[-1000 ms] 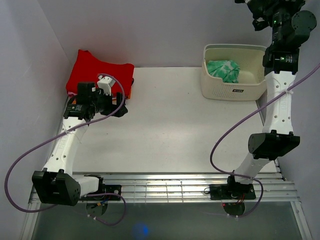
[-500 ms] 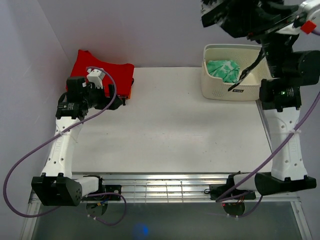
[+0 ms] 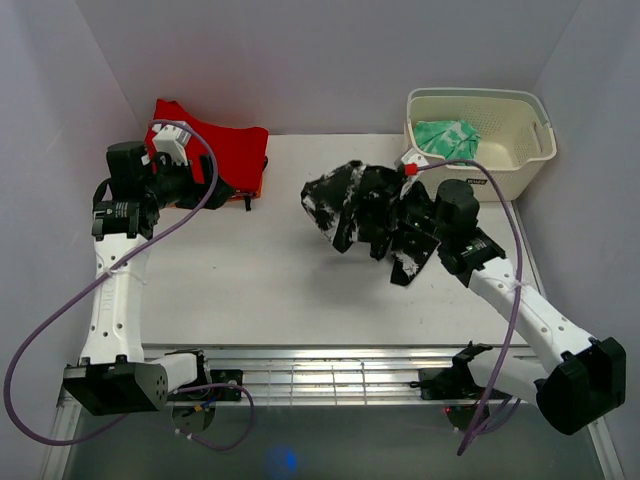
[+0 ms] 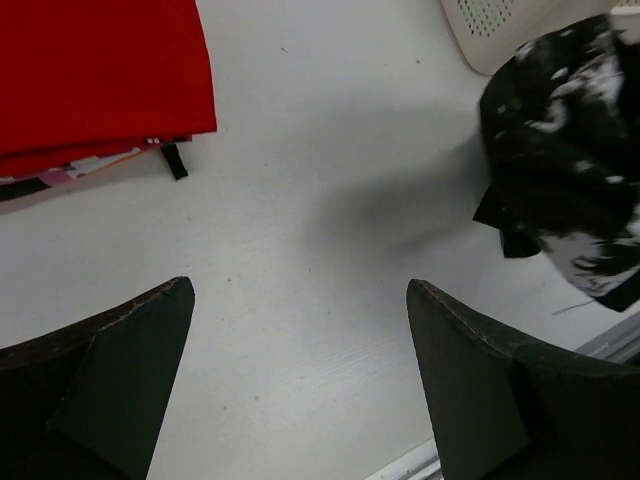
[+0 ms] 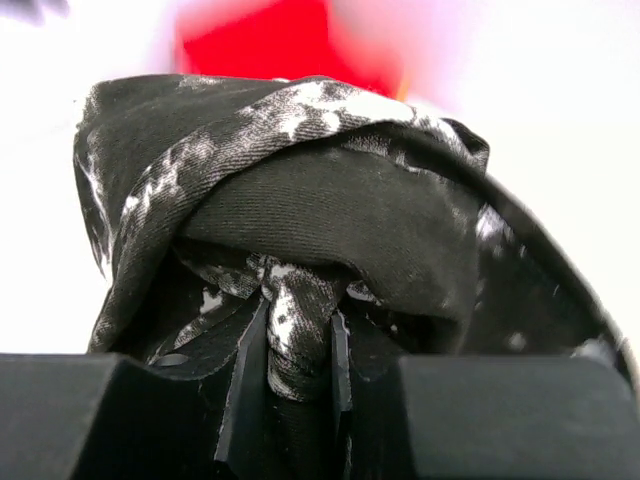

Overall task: Fold and stack the trousers
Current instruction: Move the trousers to the center of the board, then flatten the trousers out

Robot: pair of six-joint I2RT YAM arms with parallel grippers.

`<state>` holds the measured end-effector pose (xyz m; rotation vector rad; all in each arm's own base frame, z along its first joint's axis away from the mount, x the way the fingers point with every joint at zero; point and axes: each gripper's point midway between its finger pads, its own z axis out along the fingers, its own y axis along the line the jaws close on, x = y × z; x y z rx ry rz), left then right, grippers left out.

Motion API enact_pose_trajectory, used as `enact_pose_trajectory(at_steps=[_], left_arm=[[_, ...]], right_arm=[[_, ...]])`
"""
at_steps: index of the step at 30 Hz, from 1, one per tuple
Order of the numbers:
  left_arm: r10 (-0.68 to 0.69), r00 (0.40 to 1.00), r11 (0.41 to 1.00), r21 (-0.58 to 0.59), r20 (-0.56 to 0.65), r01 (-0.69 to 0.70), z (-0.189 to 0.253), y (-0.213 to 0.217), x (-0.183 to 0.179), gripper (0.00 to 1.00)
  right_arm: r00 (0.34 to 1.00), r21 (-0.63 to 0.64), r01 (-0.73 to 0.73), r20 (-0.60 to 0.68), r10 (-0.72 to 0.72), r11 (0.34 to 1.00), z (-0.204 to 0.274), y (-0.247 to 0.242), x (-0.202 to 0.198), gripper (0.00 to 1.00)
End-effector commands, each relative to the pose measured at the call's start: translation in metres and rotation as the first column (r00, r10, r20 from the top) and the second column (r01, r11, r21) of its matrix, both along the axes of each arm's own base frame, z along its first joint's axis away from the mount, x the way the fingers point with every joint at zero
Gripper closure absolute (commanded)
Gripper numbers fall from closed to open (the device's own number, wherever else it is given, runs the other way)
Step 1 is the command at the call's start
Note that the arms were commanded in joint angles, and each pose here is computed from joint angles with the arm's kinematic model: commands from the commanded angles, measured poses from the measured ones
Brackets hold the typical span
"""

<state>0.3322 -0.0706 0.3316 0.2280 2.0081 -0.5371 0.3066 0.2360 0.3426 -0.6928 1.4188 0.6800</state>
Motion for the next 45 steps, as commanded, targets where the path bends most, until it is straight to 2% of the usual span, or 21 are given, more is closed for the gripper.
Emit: enact_pose_trajectory(at_steps=[1, 3, 6, 7, 9, 10, 12, 13, 16, 22, 24, 26, 28, 31, 34, 36, 37, 38, 40, 42, 45], left_arm=[[-0.062, 0.996, 0.998, -0.011, -0.057, 0.061, -0.016, -0.008, -0.021, 0.02], [-0.087, 0.993, 0.996, 0.006, -0.086, 0.087, -0.028, -0.008, -0.025, 0.02], [-0.112, 0.986, 0.993, 0.036, -0.123, 0.117, -0.043, -0.006, -0.026, 0.02], [-0.124, 0.983, 0.991, 0.041, -0.134, 0.131, -0.049, -0.007, -0.028, 0.02], [-0.15, 0.977, 0.986, 0.056, -0.155, 0.16, -0.058, -0.007, -0.03, 0.02], [-0.171, 0.971, 0.982, 0.055, -0.166, 0.183, -0.063, -0.009, -0.032, 0.02], [-0.219, 0.958, 0.972, 0.044, -0.186, 0.23, -0.07, -0.013, -0.037, 0.02], [-0.244, 0.952, 0.964, 0.057, -0.184, 0.258, -0.075, -0.014, -0.04, 0.02], [-0.324, 0.937, 0.937, 0.095, -0.131, 0.337, -0.074, -0.019, -0.046, 0.02], [-0.451, 0.886, 0.86, 0.211, -0.113, 0.464, -0.085, -0.041, -0.055, 0.02], [-0.492, 0.863, 0.834, 0.221, -0.114, 0.505, -0.087, -0.051, -0.055, 0.02], [-0.58, 0.788, 0.755, 0.227, -0.207, 0.615, -0.113, -0.09, -0.064, 0.03], [-0.622, 0.737, 0.697, 0.242, -0.265, 0.675, -0.136, -0.128, -0.06, 0.05], [-0.596, 0.75, 0.743, 0.158, -0.285, 0.65, -0.141, -0.176, -0.014, 0.05], [-0.631, 0.653, 0.737, -0.061, -0.42, 0.673, -0.17, -0.22, -0.009, 0.1], [-0.607, 0.642, 0.747, -0.061, -0.469, 0.662, -0.185, -0.222, -0.006, 0.23], [-0.606, 0.642, 0.747, -0.061, -0.47, 0.662, -0.185, -0.222, -0.006, 0.23], [-0.584, 0.646, 0.756, -0.039, -0.492, 0.654, -0.192, -0.218, -0.005, 0.31], [-0.569, 0.647, 0.759, -0.022, -0.507, 0.65, -0.196, -0.213, -0.006, 0.37], [-0.586, 0.648, 0.755, -0.037, -0.486, 0.655, -0.188, -0.215, -0.007, 0.36], [-0.661, 0.632, 0.721, -0.109, -0.405, 0.684, -0.165, -0.231, -0.01, 0.27]], right_arm=[[0.999, 0.058, -0.054, 0.0, 0.055, 0.997, -0.001, 0.014, -0.005, 0.92], [0.989, 0.032, -0.098, -0.107, 0.101, 0.995, -0.037, 0.03, -0.006, 0.92], [0.916, -0.014, -0.249, -0.327, 0.231, 0.968, -0.093, 0.063, -0.013, 0.92], [0.866, -0.022, -0.309, -0.42, 0.272, 0.951, -0.111, 0.075, -0.015, 0.92], [0.815, 0.006, -0.354, -0.488, 0.312, 0.935, -0.122, 0.086, -0.02, 0.92], [0.791, 0.036, -0.367, -0.514, 0.332, 0.93, -0.122, 0.089, -0.024, 0.86], [0.784, 0.062, -0.383, -0.505, 0.36, 0.922, -0.112, 0.092, -0.025, 0.66], [0.778, 0.063, -0.394, -0.509, 0.369, 0.917, -0.109, 0.093, -0.026, 0.45], [0.779, -0.024, -0.422, -0.521, 0.348, 0.906, -0.108, 0.088, -0.026, 0.16], [0.765, -0.201, -0.418, -0.604, 0.224, 0.886, -0.129, 0.032, -0.017, 0.11], [0.758, -0.238, -0.355, -0.64, 0.129, 0.904, -0.144, 0.001, -0.007, 0.11], [0.737, -0.298, -0.284, -0.676, 0.008, 0.911, -0.176, -0.035, 0.002, 0.13], [0.712, -0.396, -0.276, -0.696, -0.09, 0.876, -0.208, -0.056, -0.005, 0.2], [0.67, -0.326, -0.33, -0.742, -0.023, 0.886, -0.227, -0.057, -0.046, 0.23], [0.605, -0.334, -0.31, -0.791, -0.086, 0.89, -0.264, -0.063, -0.062, 0.22], [0.58, -0.35, -0.317, -0.807, -0.112, 0.881, -0.287, -0.067, -0.068, 0.22], [0.58, -0.366, -0.31, -0.804, -0.13, 0.877, -0.292, -0.07, -0.066, 0.22], [0.574, -0.378, -0.301, -0.805, -0.15, 0.876, -0.298, -0.071, -0.064, 0.23], [0.566, -0.418, -0.294, -0.801, -0.196, 0.86, -0.306, -0.076, -0.056, 0.26], [0.566, -0.42, -0.289, -0.8, -0.2, 0.861, -0.305, -0.076, -0.05, 0.28], [0.591, -0.383, -0.253, -0.788, -0.172, 0.888, -0.281, -0.077, -0.037, 0.28]])
